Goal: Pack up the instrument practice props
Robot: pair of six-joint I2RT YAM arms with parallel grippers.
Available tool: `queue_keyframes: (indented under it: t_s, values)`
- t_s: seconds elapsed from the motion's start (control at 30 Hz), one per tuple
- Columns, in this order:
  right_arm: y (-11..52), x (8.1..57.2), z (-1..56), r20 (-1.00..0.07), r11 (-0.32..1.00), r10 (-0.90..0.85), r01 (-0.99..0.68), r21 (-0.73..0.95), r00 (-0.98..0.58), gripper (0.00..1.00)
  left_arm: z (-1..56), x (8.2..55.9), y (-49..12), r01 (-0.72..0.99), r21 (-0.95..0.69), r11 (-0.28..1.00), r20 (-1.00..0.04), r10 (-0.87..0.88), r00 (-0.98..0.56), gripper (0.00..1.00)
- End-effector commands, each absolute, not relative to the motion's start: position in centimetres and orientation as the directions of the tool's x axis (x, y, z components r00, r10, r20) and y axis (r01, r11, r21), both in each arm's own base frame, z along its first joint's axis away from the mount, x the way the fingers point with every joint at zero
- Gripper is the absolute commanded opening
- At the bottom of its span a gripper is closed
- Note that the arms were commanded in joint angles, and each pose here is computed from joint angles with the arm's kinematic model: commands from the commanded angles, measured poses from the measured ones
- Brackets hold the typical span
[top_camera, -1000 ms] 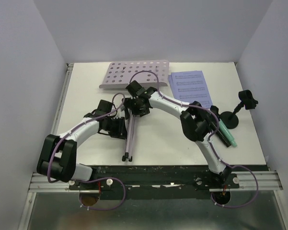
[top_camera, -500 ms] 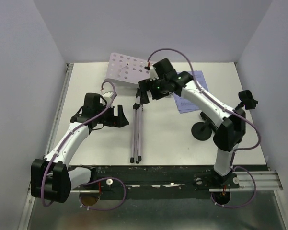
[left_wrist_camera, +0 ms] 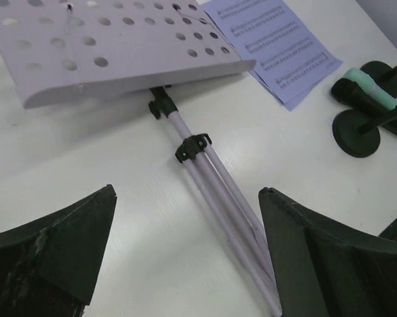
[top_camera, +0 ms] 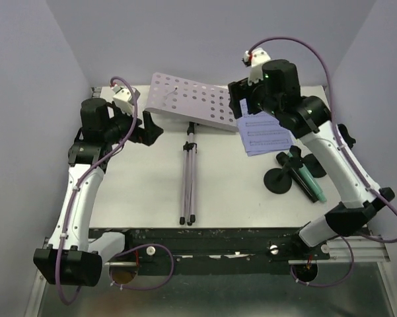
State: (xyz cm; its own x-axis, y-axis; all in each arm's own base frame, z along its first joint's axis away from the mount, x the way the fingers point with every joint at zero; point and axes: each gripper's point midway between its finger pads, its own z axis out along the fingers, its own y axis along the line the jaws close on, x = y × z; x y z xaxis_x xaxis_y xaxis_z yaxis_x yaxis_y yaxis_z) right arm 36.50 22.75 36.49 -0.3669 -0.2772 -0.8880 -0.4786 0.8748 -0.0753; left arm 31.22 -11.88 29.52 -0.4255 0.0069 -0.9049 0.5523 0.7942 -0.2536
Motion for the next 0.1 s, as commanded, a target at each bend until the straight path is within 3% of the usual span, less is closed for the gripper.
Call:
queue_keyframes:
  t_s: [0.0, 0.07]
  values:
    - [17.37, 35.41, 38.78, -0.893, 0.928, -0.308, -0.313, -0.205, -0.328, 1.0, 31.74, 33.25, -9.27, 0.477, -0.143, 0.867, -0.93, 0.048, -0.365, 0.99]
    - [16.89, 34.76, 38.3, -0.895, 0.933, -0.294, -0.304, -0.193, -0.334, 1.0, 32.18, 33.96, -8.3, 0.441, -0.145, 0.886, -0.927, 0.034, -0.373, 0.99]
